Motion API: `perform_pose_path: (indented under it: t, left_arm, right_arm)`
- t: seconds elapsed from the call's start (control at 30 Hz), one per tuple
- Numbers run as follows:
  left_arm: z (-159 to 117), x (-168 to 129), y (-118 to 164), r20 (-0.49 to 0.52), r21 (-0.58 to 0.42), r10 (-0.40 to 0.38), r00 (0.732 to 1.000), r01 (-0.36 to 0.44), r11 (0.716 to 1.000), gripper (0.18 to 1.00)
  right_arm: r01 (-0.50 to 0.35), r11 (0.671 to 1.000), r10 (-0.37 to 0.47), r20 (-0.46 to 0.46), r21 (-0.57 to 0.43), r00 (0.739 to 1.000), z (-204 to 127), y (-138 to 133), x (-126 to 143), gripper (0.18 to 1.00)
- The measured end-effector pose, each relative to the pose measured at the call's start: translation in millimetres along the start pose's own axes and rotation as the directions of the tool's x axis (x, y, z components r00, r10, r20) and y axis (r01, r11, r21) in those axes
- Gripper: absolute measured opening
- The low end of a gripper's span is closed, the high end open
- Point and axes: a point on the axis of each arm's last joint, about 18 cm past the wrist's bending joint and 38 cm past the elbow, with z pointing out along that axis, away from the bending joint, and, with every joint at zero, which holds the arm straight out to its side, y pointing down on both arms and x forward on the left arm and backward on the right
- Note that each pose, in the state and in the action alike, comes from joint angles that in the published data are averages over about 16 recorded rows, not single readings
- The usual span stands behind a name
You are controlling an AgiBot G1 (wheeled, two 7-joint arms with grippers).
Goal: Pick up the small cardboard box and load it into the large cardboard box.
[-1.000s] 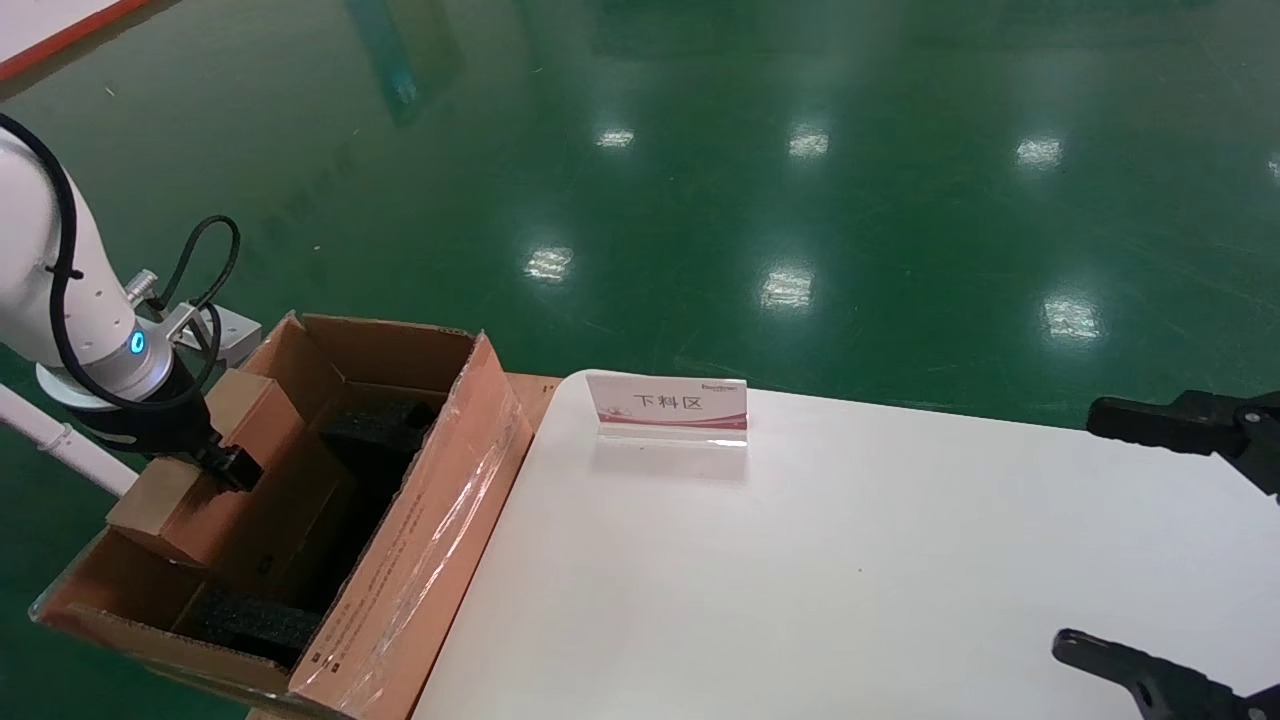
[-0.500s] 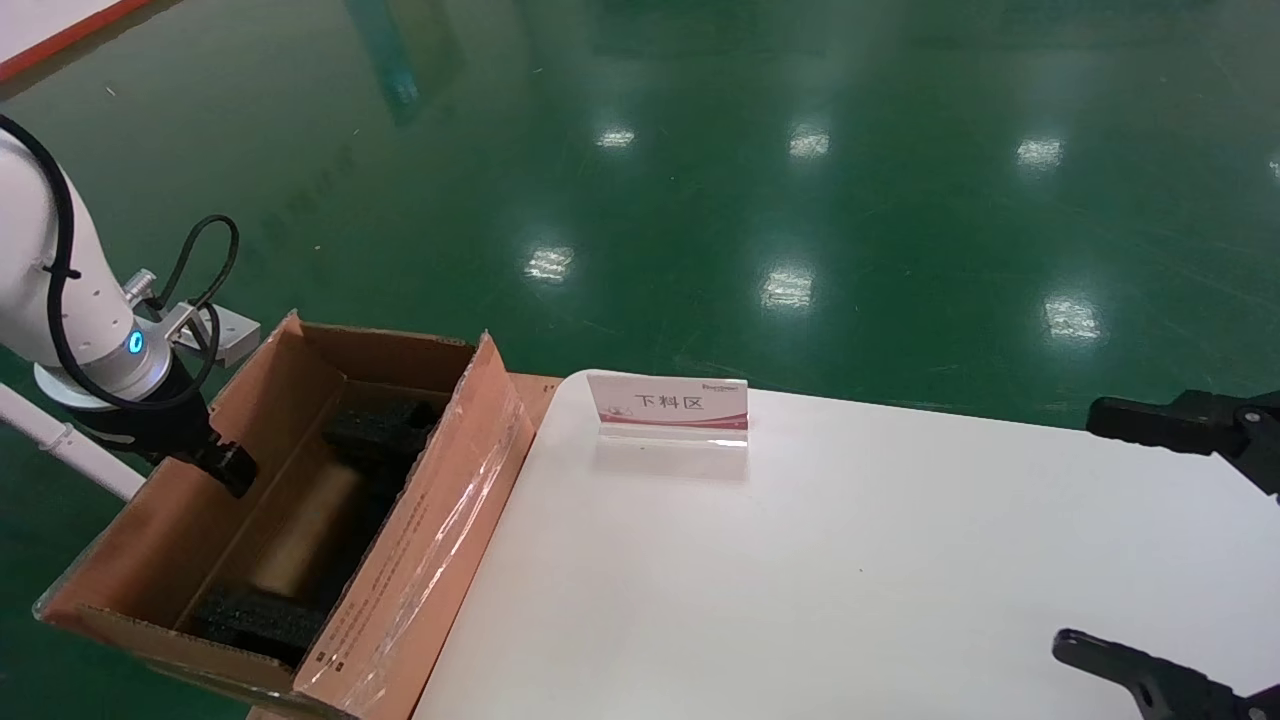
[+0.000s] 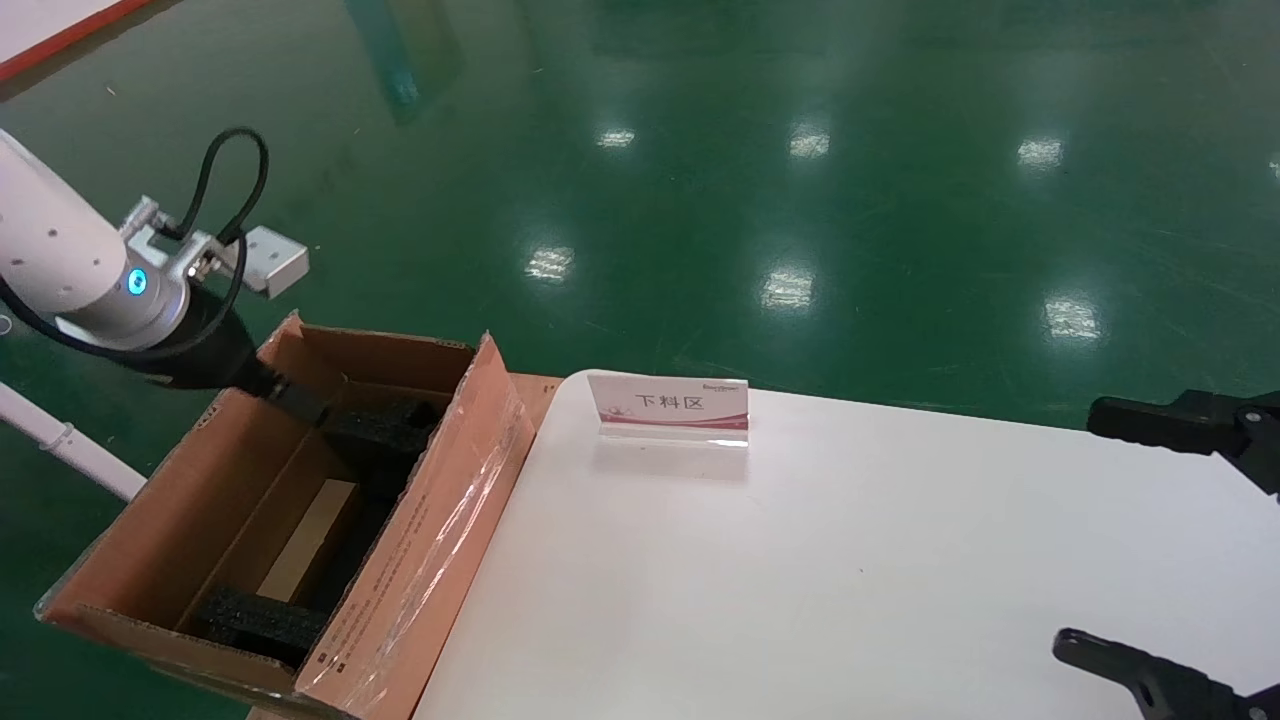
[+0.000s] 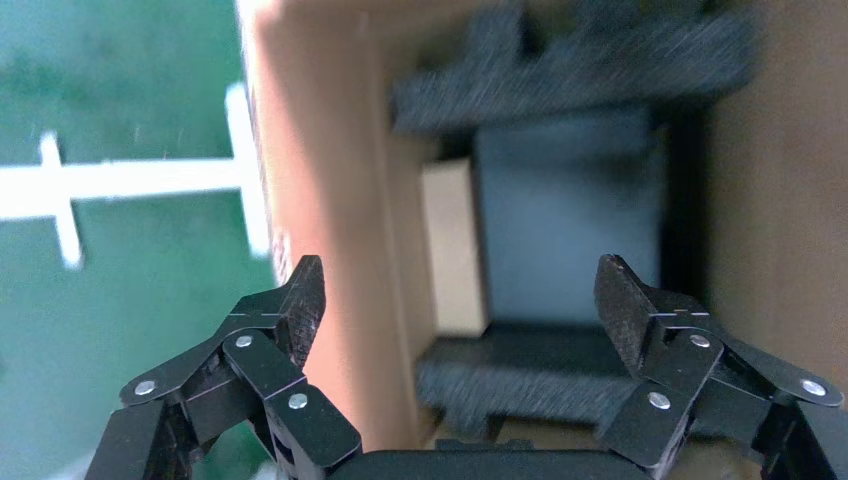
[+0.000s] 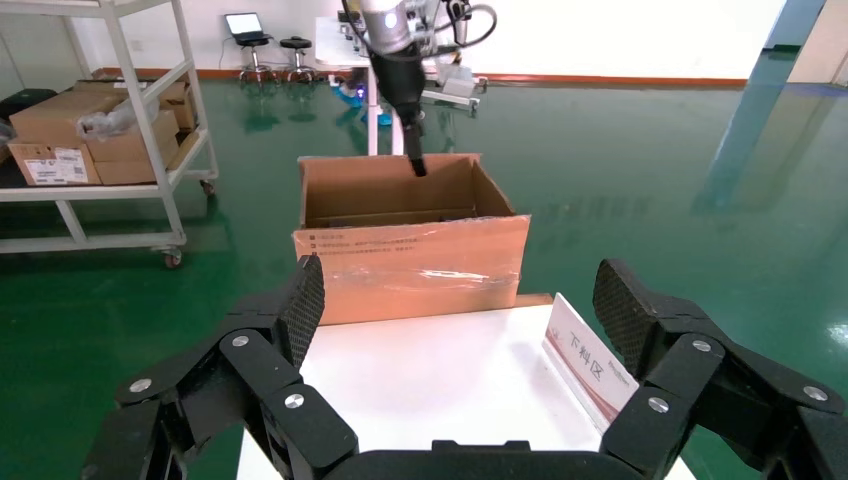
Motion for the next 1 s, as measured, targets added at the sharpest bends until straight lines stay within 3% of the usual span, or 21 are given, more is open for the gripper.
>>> perform_pose_path:
  t: [0.47, 0.8, 1.0]
  left_arm:
    - [-57.4, 21.1, -28.5, -0.197, 0.278, 0.106, 0.975, -0.048, 0.959, 1.000]
    - [-69.7, 31.4, -34.4, -0.252, 0.358, 0.197, 0.948, -0.098, 0.929, 1.001]
    - [-68.1, 53.8, -37.6, -0.307, 0.385, 0.281, 0.909, -0.151, 0.910, 1.001]
  right_arm:
    - [0.000, 1.000, 0.000, 0.000, 0.000, 1.000, 0.0, 0.0, 0.0, 1.001]
    - [0.000, 1.000, 0.000, 0.000, 0.000, 1.000, -0.1, 0.0, 0.1, 1.001]
    - [0.000, 1.000, 0.000, -0.001, 0.000, 1.000, -0.1, 0.0, 0.1, 1.001]
